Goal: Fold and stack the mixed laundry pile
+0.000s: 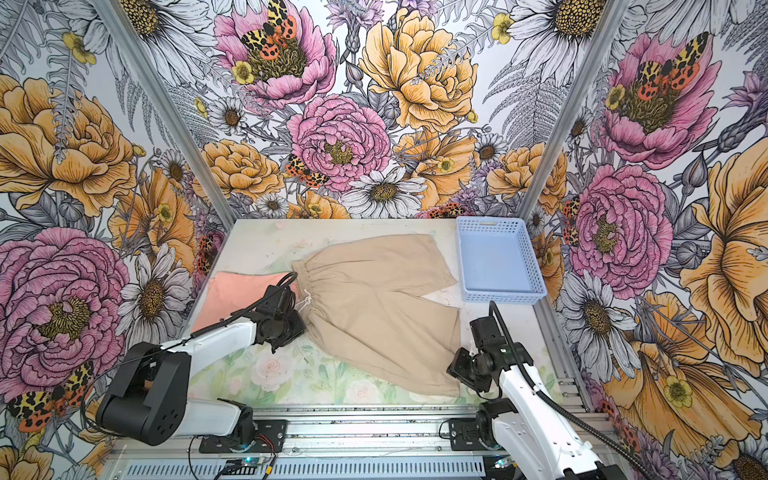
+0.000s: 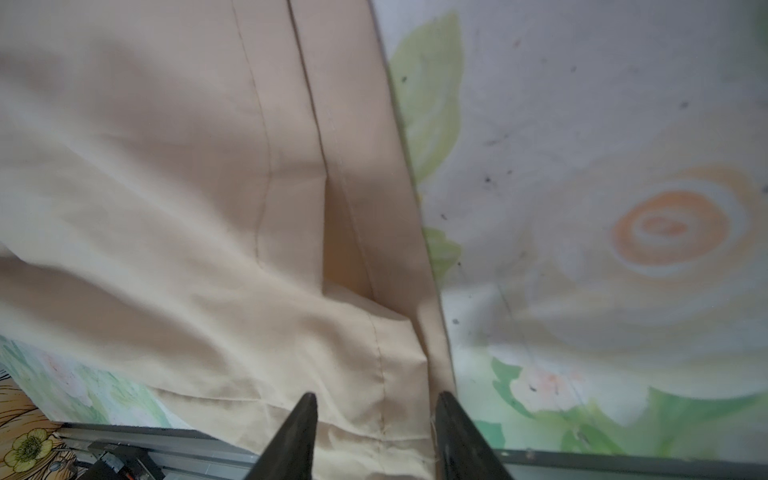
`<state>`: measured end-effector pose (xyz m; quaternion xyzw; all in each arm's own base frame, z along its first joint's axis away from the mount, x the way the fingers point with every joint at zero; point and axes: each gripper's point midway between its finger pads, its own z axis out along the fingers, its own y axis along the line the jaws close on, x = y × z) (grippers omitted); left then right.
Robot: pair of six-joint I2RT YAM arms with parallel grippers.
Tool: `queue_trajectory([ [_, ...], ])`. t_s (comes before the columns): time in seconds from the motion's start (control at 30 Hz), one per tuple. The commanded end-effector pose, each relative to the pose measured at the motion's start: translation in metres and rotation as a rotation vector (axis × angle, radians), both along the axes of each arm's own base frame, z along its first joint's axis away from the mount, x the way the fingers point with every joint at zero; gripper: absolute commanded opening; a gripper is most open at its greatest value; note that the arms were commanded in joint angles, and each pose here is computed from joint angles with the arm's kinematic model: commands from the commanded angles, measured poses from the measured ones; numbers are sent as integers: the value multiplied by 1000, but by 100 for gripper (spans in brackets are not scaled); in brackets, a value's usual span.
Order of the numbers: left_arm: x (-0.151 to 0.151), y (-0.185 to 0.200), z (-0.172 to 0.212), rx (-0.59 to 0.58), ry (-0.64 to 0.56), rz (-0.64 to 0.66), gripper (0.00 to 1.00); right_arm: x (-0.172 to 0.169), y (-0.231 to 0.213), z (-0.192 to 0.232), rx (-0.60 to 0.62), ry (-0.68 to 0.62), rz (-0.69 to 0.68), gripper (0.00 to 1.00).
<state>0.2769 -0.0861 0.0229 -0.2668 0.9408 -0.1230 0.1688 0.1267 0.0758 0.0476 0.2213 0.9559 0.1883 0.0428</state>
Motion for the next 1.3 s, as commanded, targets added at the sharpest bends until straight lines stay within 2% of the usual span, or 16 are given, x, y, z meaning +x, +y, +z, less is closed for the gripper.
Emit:
queue_trajectory([
  [0.0,0,5,-4,20,1,18,23,-16,2,-4,7,40,-16,43],
  [0.1,0,5,-4,19,-1,18,22,-28,6,-10,-1,72,-3,40],
  [0.6,-1,9,-4,13,-1,22,21,-47,11,-16,-77,99,41,41],
  [0.73,-2,10,-4,11,-2,23,21,-52,8,-10,-111,92,38,55],
  [0.9,-3,14,-6,10,0,31,21,-50,4,-11,-159,76,27,59],
  [1.03,-3,14,-6,7,-1,28,21,-48,9,-15,-151,72,30,50],
  [1.27,-3,14,-6,0,-4,28,21,-41,12,-6,-139,32,20,9],
])
